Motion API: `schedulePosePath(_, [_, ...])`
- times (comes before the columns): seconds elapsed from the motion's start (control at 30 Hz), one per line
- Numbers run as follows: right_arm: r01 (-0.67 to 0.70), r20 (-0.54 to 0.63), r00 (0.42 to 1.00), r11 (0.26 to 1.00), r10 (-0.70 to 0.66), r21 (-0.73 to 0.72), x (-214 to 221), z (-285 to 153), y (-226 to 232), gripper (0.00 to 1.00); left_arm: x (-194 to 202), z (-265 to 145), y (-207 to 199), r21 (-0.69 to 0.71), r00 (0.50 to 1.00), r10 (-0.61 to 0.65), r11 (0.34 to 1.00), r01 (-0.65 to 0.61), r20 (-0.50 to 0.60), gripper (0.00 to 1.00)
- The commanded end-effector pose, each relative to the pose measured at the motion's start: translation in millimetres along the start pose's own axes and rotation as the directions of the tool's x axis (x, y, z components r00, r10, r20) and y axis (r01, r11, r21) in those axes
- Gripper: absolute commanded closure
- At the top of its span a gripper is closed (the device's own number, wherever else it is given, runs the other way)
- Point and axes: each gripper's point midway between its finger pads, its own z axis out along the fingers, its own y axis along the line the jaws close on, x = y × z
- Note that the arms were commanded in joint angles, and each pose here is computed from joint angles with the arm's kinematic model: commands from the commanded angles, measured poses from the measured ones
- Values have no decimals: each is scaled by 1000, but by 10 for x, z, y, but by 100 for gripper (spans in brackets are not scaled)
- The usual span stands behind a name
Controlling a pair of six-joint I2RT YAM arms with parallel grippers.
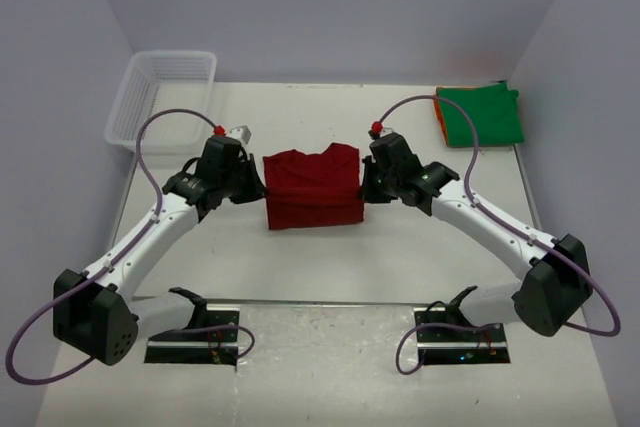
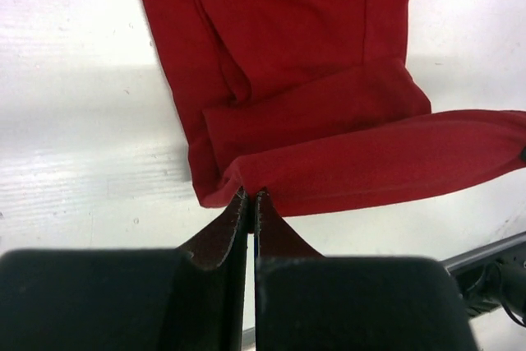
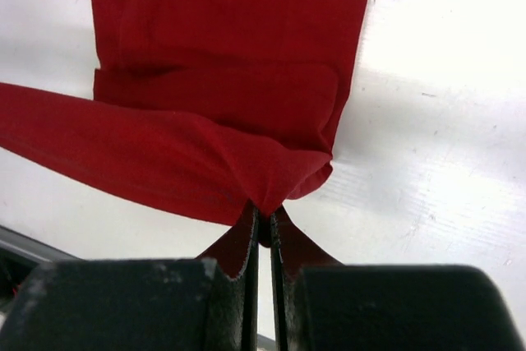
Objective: Fold and stack the t-shirts
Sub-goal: Fold the long partially folded tshirt into a neat square
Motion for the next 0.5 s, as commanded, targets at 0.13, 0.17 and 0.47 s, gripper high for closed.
schedulePosePath(0.13, [33,24,999,998,-34,44,-376,97,-114,100,-567,94,-39,-43,991,48,998,-43,126,100])
schedulePosePath(0.17, [29,35,999,999,-30,39,-460,96,-107,100,-636,71,-68,-42,989,53,998,-48,135,100])
schedulePosePath(0.47, [30,32,999,999,-30,13,-790,252,-7,100,-999,107,-71,-75,982,57,996,-44,179,100])
